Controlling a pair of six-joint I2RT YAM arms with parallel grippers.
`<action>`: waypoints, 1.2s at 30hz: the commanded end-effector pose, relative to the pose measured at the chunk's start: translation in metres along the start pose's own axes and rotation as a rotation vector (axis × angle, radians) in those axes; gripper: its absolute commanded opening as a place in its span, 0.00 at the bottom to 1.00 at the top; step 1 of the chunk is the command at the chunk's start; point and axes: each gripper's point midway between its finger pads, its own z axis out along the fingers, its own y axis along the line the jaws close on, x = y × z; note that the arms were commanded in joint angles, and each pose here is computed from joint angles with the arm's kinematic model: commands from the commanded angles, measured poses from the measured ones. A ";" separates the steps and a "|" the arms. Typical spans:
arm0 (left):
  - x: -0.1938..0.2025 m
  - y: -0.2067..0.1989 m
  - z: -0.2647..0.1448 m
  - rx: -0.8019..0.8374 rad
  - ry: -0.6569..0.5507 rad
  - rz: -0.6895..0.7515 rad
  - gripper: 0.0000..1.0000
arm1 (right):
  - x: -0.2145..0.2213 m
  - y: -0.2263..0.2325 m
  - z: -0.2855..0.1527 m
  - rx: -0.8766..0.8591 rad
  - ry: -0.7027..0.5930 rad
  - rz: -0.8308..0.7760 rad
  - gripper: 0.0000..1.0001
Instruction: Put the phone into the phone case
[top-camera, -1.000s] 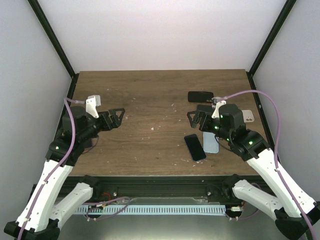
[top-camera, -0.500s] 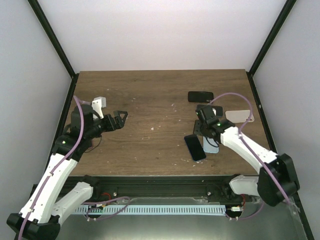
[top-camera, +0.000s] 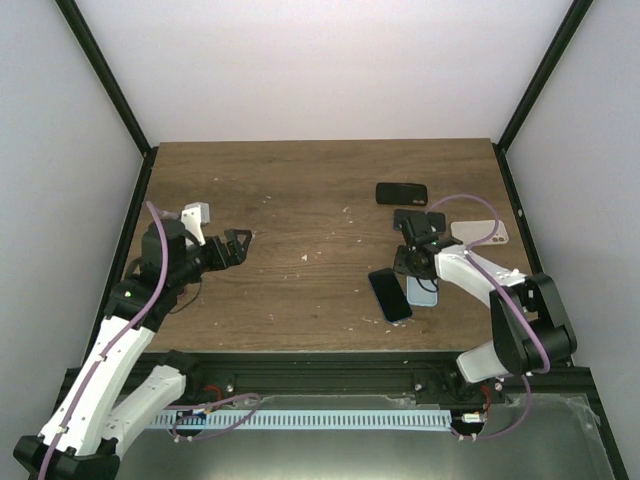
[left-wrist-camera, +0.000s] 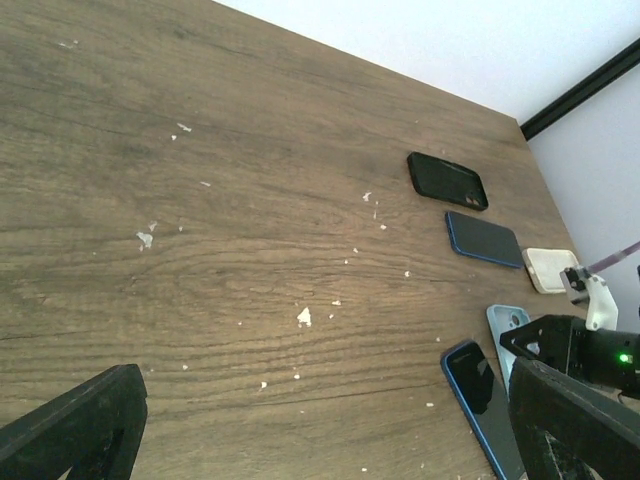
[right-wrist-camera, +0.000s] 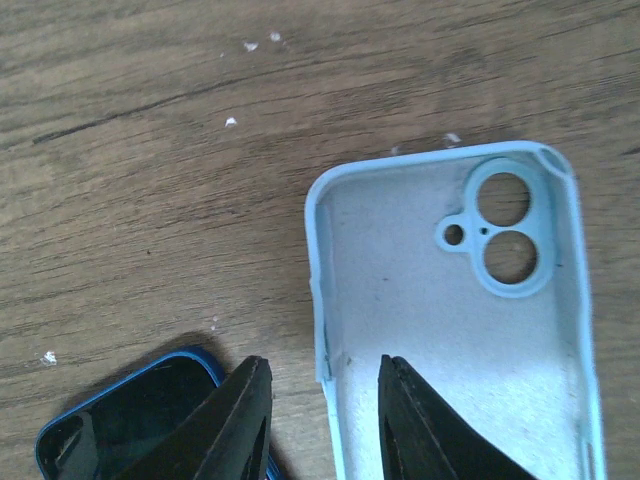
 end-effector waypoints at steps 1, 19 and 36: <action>-0.004 0.000 -0.003 0.000 -0.033 0.021 1.00 | -0.009 0.001 0.006 0.005 -0.002 -0.006 0.26; -0.006 0.001 -0.015 -0.002 -0.072 0.032 1.00 | -0.026 0.011 -0.014 -0.019 -0.034 -0.052 0.01; 0.007 0.017 -0.010 -0.044 -0.080 0.043 0.99 | 0.028 0.148 -0.090 -0.436 0.011 -0.144 0.01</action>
